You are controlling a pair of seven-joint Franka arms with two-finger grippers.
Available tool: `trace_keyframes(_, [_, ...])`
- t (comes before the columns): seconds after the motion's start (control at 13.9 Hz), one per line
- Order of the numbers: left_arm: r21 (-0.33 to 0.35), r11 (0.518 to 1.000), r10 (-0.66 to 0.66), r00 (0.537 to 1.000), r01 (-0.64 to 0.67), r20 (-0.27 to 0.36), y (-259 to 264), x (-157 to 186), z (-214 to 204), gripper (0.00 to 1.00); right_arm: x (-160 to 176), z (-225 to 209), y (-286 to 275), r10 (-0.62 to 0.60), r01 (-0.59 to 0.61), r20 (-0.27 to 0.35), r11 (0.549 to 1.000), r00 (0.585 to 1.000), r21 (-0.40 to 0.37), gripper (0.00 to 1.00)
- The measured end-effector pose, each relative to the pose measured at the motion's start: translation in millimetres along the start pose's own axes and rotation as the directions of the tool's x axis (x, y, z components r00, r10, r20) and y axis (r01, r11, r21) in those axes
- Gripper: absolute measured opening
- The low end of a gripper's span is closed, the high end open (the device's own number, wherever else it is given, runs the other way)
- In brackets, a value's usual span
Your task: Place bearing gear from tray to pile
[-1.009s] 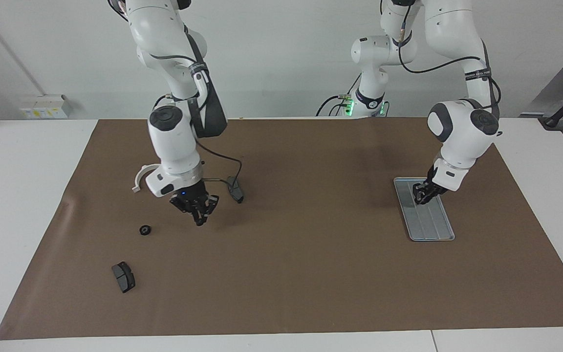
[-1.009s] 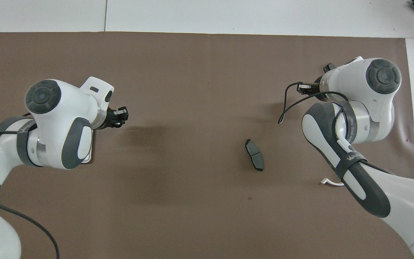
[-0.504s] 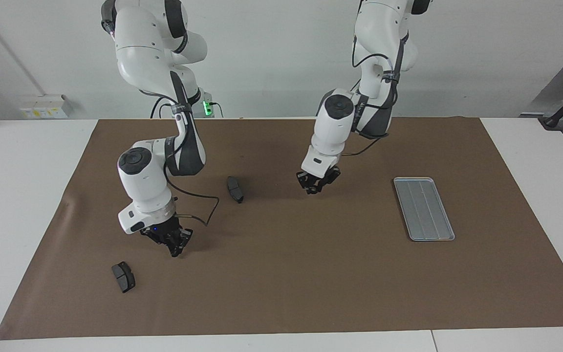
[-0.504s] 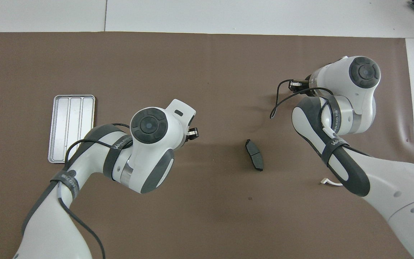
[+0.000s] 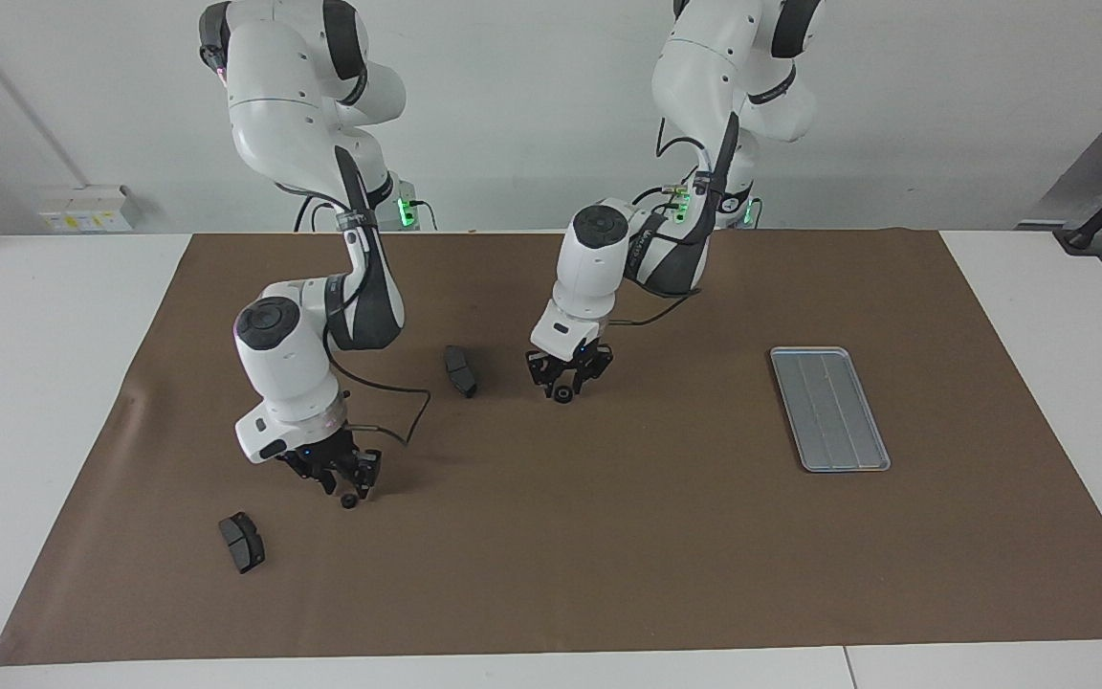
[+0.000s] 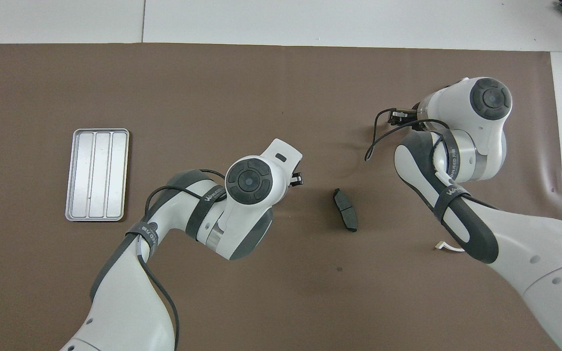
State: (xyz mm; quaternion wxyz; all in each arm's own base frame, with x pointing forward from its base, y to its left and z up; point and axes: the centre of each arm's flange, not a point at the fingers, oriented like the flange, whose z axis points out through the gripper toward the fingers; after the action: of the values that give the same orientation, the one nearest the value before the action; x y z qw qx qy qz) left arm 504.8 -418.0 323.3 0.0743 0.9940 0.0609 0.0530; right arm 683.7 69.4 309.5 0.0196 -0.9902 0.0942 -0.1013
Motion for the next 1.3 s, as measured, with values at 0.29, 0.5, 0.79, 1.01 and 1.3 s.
trace_keyframes(0.29, [0.021,0.998,-0.054,0.999,0.054,-0.009,-15,42,-34,0.98,-2,-71,-17,-0.024,0.023,0.023,1.000,0.999,0.008,1.00])
trace_keyframes(0.5, [0.079,0.994,-0.071,0.997,0.069,0.027,-97,114,-107,1.00,-20,-120,-46,-0.064,0.063,0.059,0.998,0.996,0.014,1.00])
trace_keyframes(0.79, [0.112,0.993,-0.039,0.995,0.029,0.095,-230,155,-190,1.00,-63,-131,-128,-0.076,0.073,0.087,0.997,0.993,0.029,1.00])
trace_keyframes(1.01, [0.106,0.992,0.045,0.988,-0.062,0.150,-316,164,-225,1.00,-103,-126,-192,-0.074,0.070,0.094,0.997,0.993,0.043,1.00])
trace_keyframes(1.3, [0.104,0.987,0.105,0.978,-0.125,0.180,-375,143,-289,1.00,-154,-98,-260,-0.075,0.069,0.100,0.996,0.992,0.057,1.00])
